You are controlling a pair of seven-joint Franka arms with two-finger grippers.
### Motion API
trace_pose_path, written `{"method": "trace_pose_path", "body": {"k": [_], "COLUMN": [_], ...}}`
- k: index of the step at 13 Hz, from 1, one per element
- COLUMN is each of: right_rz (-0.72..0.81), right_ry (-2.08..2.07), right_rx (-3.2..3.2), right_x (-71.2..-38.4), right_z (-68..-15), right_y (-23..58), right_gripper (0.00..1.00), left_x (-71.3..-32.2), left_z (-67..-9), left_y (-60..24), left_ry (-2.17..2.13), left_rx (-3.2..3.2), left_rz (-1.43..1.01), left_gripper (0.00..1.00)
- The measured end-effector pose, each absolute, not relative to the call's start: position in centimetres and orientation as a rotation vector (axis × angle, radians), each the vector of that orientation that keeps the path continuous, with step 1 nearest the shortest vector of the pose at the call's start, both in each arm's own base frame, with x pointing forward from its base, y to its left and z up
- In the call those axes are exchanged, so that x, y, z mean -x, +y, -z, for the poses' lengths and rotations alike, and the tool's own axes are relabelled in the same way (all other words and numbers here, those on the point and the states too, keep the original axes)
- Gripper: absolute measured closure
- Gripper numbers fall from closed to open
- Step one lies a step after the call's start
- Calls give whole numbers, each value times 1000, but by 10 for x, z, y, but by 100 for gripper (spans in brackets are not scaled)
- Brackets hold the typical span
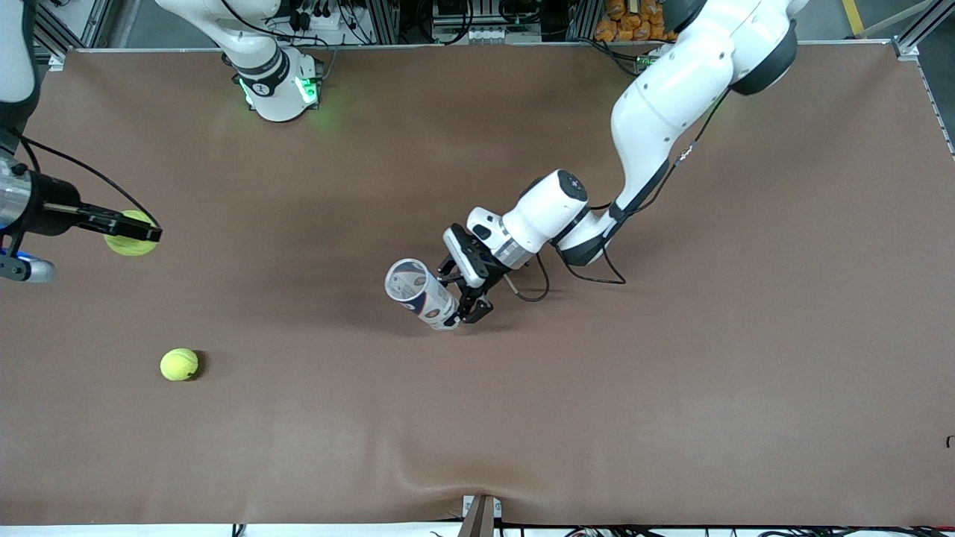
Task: Insert tennis ball vertically with right arm
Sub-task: 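Lift the can upright with the left gripper while the right gripper lifts the ball, then carry the ball with the right gripper over the can's open mouth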
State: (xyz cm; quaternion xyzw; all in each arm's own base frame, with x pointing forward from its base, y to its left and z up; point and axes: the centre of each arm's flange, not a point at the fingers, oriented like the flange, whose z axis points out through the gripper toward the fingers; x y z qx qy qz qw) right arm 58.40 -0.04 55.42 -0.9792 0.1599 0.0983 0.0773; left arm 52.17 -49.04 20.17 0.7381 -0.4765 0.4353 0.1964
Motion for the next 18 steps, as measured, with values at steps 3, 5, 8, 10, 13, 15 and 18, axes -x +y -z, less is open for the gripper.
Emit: {"method": "trace_pose_path", "body": {"k": [3, 5, 8, 10, 13, 15, 18], "right_rz": [-273, -268, -195, -189, -164, -151, -145], "right_ry": [566, 632, 750, 833, 951, 1014, 1073], "right_rx": [2940, 2940, 2907, 2886, 2838, 2808, 2781], "right_x": [-582, -577, -575, -573, -577, -584, -589], "right_z": [-573, -579, -578, -563, -533, -513, -495], "right_y": [71, 117, 183, 227, 278, 294, 309], "right_gripper": [33, 33, 33, 33, 33, 33, 33], "left_x": [-516, -519, -515, -511, -505, -501, -501], "left_z": [-178, -181, -176, -171, -154, -142, -142], "left_y": [-486, -486, -489, -491, -490, -489, -489], "left_ry": [-1298, -1279, -1239, -1242, -1242, -1240, -1236], "left_rx": [-2068, -2073, -2086, -2087, -2102, -2111, -2108], "left_rz": [-1227, -1229, -1200, -1185, -1150, -1127, -1132], "left_gripper": [26, 26, 26, 26, 26, 26, 26]}}
